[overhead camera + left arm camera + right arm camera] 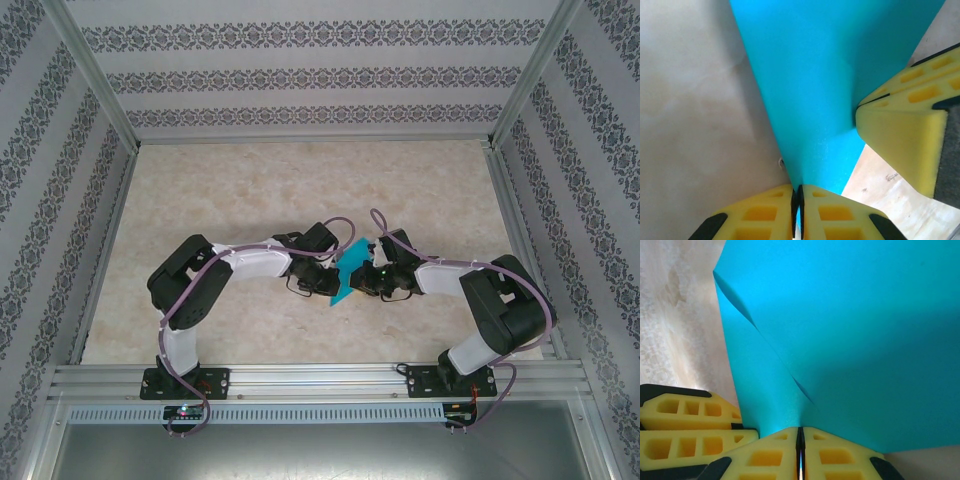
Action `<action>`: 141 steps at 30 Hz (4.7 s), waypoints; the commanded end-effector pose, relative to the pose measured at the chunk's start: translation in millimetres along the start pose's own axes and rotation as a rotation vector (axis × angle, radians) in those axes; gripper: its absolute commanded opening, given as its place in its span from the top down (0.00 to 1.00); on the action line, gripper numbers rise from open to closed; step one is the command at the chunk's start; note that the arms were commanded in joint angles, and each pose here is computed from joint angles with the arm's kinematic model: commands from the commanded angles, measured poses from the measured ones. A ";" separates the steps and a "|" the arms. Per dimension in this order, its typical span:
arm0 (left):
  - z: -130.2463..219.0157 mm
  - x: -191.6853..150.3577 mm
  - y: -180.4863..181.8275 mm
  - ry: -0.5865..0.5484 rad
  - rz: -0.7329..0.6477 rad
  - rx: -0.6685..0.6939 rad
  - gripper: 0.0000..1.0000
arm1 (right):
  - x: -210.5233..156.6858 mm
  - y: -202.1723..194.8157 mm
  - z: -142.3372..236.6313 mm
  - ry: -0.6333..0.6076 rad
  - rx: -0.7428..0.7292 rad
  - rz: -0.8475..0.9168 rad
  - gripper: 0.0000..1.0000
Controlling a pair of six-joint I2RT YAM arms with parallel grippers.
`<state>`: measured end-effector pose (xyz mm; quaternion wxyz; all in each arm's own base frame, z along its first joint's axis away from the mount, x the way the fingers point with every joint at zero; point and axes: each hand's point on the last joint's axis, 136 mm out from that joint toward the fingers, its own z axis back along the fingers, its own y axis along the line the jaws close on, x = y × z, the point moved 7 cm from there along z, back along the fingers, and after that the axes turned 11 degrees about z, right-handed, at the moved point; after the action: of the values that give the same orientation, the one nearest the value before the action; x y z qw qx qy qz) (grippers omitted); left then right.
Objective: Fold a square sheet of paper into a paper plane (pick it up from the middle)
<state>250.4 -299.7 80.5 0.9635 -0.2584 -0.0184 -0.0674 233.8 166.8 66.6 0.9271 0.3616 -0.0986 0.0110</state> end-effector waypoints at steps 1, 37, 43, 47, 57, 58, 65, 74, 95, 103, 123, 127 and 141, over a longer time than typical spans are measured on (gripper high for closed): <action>-5.1 -6.8 -3.1 0.020 -0.069 0.062 0.86 | -0.6 -3.0 -1.2 0.001 0.010 -0.001 0.89; 6.2 -21.2 -32.1 -0.126 -0.379 0.260 0.86 | -9.6 -20.8 -0.2 -0.008 0.002 -0.092 0.92; 7.2 -25.8 -43.4 -0.144 -0.427 0.230 0.86 | -10.5 -20.0 -1.7 -0.016 0.033 -0.098 0.92; 7.9 -27.9 -45.1 -0.147 -0.449 0.228 0.86 | -8.3 -15.4 -0.5 -0.035 0.072 -0.102 0.92; -1.8 -32.6 -34.8 -0.130 -0.463 0.275 0.87 | -7.5 -5.2 9.8 -0.059 0.115 -0.090 0.89; -3.4 -32.6 -33.7 -0.127 -0.463 0.278 0.87 | -7.4 -4.8 10.6 -0.061 0.116 -0.091 0.89; -7.3 -33.6 -28.6 -0.122 -0.458 0.301 0.87 | -15.3 -6.3 21.5 -0.065 0.068 -0.089 0.87; -8.8 -30.8 -33.6 -0.123 -0.453 0.286 0.87 | -8.3 -11.9 15.2 -0.073 0.043 -0.095 0.85; -6.2 -35.5 -55.9 -0.148 -0.538 0.284 0.87 | -19.6 -28.9 3.5 -0.047 0.025 -0.133 0.88; -12.0 -37.4 -56.7 -0.130 -0.557 0.272 0.87 | -21.8 -27.9 3.6 -0.048 0.050 -0.138 0.88; -4.9 -34.7 -64.0 -0.142 -0.473 0.121 0.82 | -26.9 -30.9 3.0 -0.049 0.059 -0.151 0.90; 1.0 -31.2 -62.3 -0.148 -0.434 0.096 0.78 | -28.0 -33.0 1.6 -0.043 0.050 -0.153 0.90; 34.9 -20.4 -58.0 -0.176 -0.310 -0.044 0.54 | -32.5 -39.3 -0.7 -0.018 0.011 -0.152 0.92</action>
<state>221.0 -331.1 122.7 0.9368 -0.2484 -0.1336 -0.2070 216.8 146.5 58.5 0.8990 0.4218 -0.1056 -0.0517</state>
